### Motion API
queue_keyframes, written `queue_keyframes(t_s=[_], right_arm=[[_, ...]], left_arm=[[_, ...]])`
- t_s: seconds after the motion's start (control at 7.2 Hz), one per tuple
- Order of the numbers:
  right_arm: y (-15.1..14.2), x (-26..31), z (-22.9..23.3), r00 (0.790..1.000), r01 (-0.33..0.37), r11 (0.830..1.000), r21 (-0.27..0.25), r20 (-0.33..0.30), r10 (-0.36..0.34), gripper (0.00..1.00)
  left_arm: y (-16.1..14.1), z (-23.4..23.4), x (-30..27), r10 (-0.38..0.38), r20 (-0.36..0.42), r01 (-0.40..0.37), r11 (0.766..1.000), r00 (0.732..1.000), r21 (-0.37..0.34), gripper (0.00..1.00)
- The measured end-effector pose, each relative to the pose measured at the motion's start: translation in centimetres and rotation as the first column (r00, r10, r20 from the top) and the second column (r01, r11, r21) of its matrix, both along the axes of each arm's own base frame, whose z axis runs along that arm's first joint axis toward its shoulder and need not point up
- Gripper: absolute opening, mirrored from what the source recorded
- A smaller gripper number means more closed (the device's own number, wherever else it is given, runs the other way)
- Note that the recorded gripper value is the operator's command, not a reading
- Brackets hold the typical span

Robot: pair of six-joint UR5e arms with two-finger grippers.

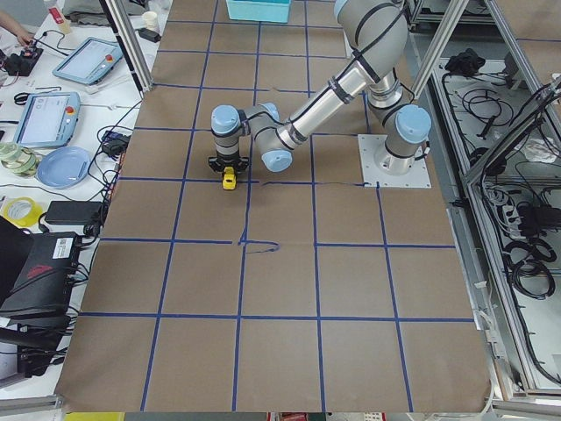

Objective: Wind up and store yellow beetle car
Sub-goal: 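Drag the car backward along the table toward the left arm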

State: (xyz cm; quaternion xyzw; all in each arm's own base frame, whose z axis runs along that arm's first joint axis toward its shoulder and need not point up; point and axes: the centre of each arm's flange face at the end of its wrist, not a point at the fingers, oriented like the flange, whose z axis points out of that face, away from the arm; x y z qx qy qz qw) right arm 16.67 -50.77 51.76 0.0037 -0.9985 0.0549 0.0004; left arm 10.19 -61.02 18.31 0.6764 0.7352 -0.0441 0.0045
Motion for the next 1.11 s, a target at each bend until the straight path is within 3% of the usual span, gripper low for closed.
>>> queue_keyframes(t_s=[0.56, 1.11], right_arm=[[0.00, 0.00, 0.00, 1.000, 0.000, 1.000, 0.000, 0.000, 0.000, 1.00], [0.00, 0.00, 0.00, 1.000, 0.000, 1.000, 0.000, 0.000, 0.000, 1.00]], left_arm=[[0.12, 0.58, 0.05, 0.000, 0.000, 0.000, 1.000, 1.000, 0.000, 0.53], [0.06, 0.45, -0.08, -0.002, -0.015, 0.002, 1.000, 1.000, -0.003, 0.46]])
